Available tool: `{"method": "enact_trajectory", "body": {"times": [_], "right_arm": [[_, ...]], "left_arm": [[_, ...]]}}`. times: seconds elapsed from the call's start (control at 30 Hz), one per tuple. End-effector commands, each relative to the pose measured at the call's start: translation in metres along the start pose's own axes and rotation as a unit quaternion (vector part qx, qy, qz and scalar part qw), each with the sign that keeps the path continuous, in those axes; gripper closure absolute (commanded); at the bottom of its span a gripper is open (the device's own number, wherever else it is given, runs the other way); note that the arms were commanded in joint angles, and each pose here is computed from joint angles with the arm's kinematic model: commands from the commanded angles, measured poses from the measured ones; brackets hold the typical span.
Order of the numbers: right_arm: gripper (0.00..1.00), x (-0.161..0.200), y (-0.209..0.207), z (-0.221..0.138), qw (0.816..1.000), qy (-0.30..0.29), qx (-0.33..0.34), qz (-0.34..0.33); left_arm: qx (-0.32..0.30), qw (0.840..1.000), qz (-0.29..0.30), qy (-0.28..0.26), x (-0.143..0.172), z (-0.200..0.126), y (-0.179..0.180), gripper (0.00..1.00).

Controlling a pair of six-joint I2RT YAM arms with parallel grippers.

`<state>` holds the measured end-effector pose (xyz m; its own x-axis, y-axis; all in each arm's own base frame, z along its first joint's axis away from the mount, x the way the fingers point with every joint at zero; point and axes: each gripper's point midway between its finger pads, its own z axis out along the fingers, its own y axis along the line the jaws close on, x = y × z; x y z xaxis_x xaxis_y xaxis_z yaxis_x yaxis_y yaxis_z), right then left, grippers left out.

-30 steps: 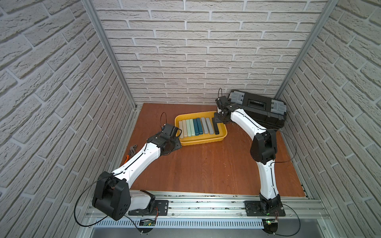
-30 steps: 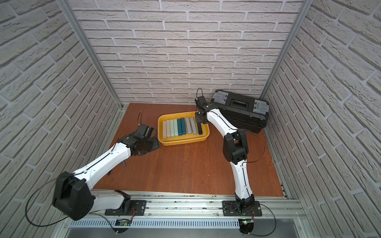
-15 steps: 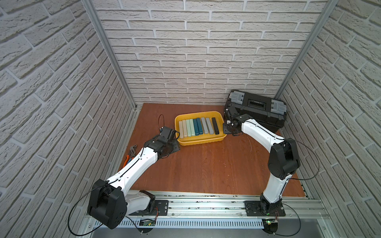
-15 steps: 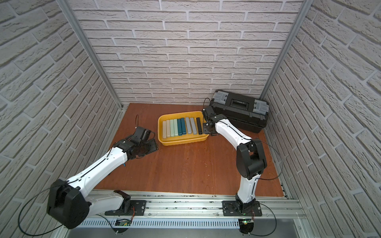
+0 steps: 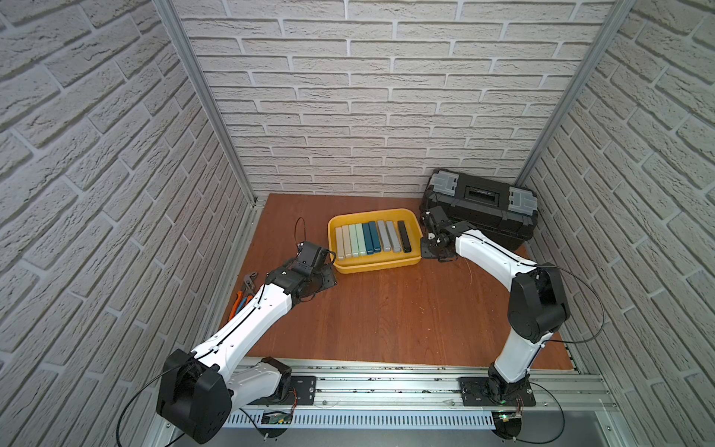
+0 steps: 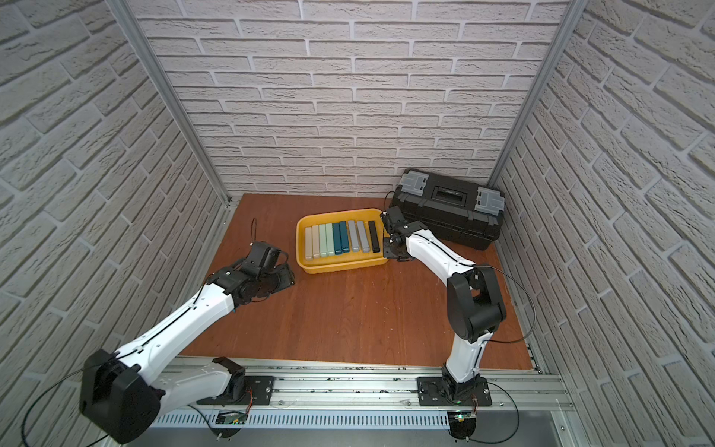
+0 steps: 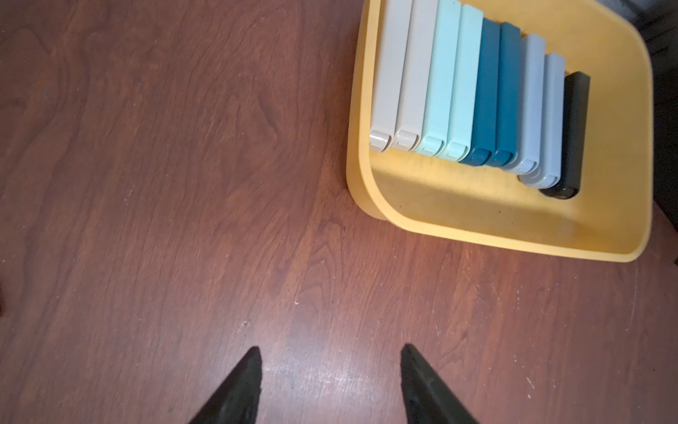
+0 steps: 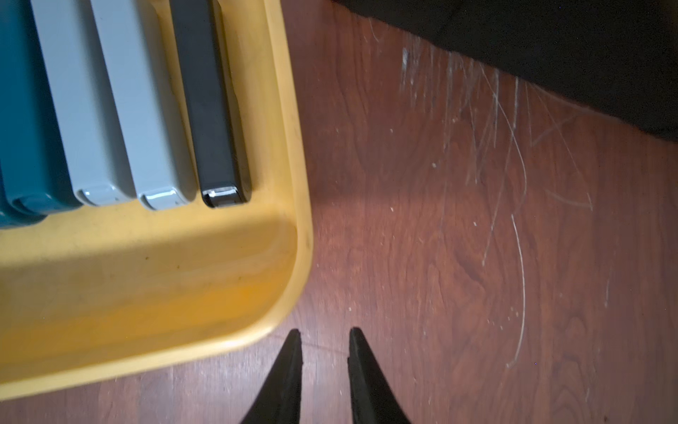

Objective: Put the pruning pliers into the storage box
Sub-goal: Reset both arms

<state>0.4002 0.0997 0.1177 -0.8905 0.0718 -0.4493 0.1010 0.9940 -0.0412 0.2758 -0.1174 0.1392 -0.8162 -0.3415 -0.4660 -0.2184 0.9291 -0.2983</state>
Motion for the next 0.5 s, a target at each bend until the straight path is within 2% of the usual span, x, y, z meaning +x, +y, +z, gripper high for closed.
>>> {"method": "enact_trajectory", "body": {"times": [0.0,0.1,0.17,0.27,0.33,0.37,0.4,0.43,0.47], "right_arm": [[0.77,0.001,-0.007,-0.031,0.999,-0.043,-0.014,0.015],[0.78,0.017,-0.013,-0.047,0.998,-0.063,-0.011,-0.008],[0.76,0.024,-0.019,-0.06,0.996,-0.087,-0.011,-0.019],[0.63,0.03,-0.03,-0.083,0.991,-0.133,-0.018,-0.027],[0.54,0.03,-0.039,-0.098,0.984,-0.175,-0.021,-0.027],[0.46,0.029,-0.044,-0.106,0.979,-0.201,-0.018,-0.022],[0.32,0.027,-0.047,-0.11,0.973,-0.228,-0.018,-0.025],[0.03,0.024,-0.052,-0.114,0.967,-0.254,-0.013,-0.017],[0.01,0.023,-0.061,-0.115,0.96,-0.282,0.002,0.001]], "left_arm": [[-0.002,1.0,0.011,-0.006,0.001,-0.004,0.002,0.4],[-0.006,0.999,0.035,-0.006,-0.003,-0.006,0.001,0.39],[-0.014,0.999,0.044,-0.005,-0.008,-0.005,0.004,0.38],[-0.02,0.999,0.047,-0.016,-0.023,-0.004,0.01,0.36],[-0.019,0.998,0.051,-0.034,-0.038,-0.004,0.016,0.31],[-0.024,0.998,0.051,-0.042,-0.046,-0.004,0.023,0.29],[-0.034,0.997,0.053,-0.051,-0.054,-0.005,0.03,0.26],[-0.046,0.995,0.059,-0.063,-0.062,-0.006,0.037,0.25],[-0.052,0.992,0.074,-0.082,-0.072,-0.006,0.043,0.25]]}}
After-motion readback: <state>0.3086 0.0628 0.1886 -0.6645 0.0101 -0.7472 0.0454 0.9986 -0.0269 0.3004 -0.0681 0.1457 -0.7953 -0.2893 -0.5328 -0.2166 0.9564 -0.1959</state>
